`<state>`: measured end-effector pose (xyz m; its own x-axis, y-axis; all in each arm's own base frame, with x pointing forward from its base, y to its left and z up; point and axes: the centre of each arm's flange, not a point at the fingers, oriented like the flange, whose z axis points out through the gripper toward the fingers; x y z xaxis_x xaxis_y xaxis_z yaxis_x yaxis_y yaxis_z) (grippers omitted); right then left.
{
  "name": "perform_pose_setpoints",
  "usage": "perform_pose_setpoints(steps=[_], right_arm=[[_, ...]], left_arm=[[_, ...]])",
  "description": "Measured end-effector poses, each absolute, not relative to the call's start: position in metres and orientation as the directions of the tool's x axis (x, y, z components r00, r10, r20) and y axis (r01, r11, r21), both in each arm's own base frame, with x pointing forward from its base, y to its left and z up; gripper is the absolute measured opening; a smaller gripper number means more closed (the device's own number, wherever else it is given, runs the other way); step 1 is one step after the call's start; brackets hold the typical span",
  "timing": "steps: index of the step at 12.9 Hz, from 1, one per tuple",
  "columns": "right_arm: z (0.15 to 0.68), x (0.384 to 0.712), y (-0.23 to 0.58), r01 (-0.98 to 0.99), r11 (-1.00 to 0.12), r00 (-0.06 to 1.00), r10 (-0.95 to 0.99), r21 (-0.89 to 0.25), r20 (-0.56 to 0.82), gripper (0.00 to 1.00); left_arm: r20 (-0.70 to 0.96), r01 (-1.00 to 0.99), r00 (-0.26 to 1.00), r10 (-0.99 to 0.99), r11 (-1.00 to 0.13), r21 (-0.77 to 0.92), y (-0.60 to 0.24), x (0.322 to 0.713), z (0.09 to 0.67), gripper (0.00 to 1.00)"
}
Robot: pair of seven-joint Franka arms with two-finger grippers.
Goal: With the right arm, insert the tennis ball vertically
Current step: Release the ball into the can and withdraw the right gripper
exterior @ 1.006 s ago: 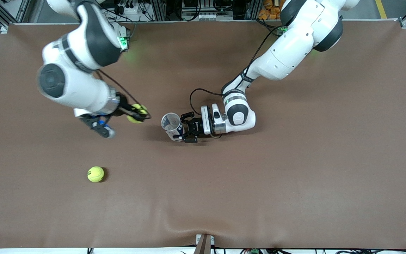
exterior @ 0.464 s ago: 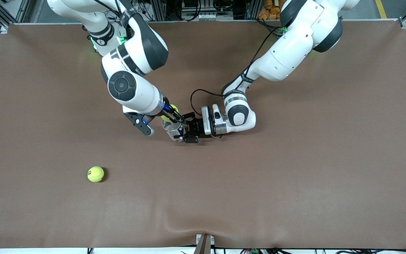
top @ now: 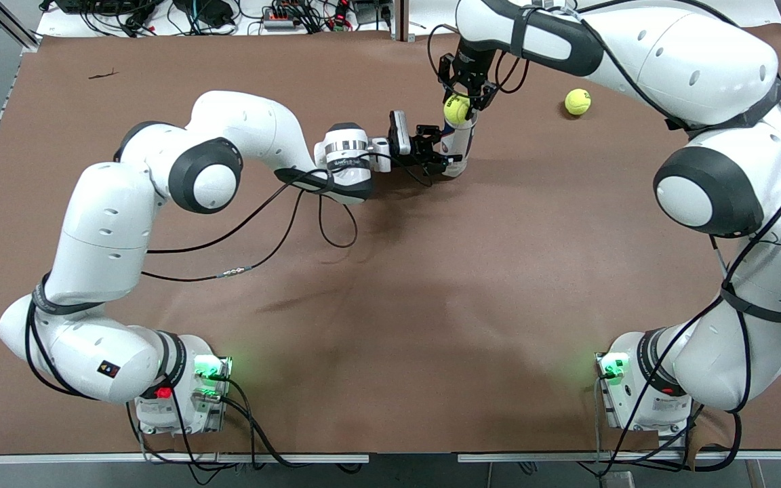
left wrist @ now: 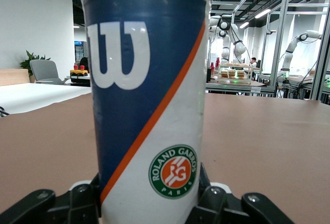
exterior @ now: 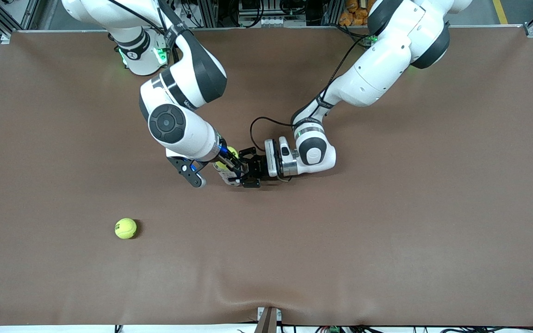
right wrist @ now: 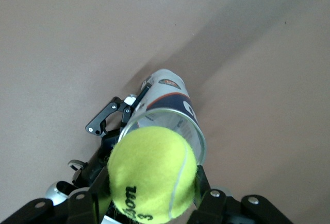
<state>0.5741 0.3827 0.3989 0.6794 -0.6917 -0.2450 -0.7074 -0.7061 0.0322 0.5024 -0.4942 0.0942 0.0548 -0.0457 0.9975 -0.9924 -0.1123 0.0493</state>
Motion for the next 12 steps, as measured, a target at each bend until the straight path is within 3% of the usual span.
perform_pose_setpoints(steps=[4, 5, 8, 12], right_arm=[[0.392, 0.572, 0.38, -0.695, -0.715, 0.689, -0.692, 0.077, -0.216, 0.67], [0.392, 0.572, 0.38, -0.695, -0.714, 0.687, -0.694, 0.084, -0.216, 0.71], [0.392, 0.572, 0.379, -0.696, -0.713, 0.685, -0.696, 0.089, -0.214, 1.0], [0.404, 0.579, 0.372, -0.705, -0.705, 0.68, -0.704, 0.082, -0.204, 1.0]], left_arm=[[0.997, -0.992, 0.055, -0.045, -0.112, 0.049, -0.494, 0.502, 0.094, 0.66], [0.997, -0.993, 0.054, -0.045, -0.112, 0.049, -0.494, 0.502, 0.094, 0.66], [0.997, -0.993, 0.054, -0.045, -0.112, 0.049, -0.494, 0.502, 0.094, 0.66], [0.998, -0.993, 0.054, -0.045, -0.112, 0.049, -0.494, 0.502, 0.094, 0.67]])
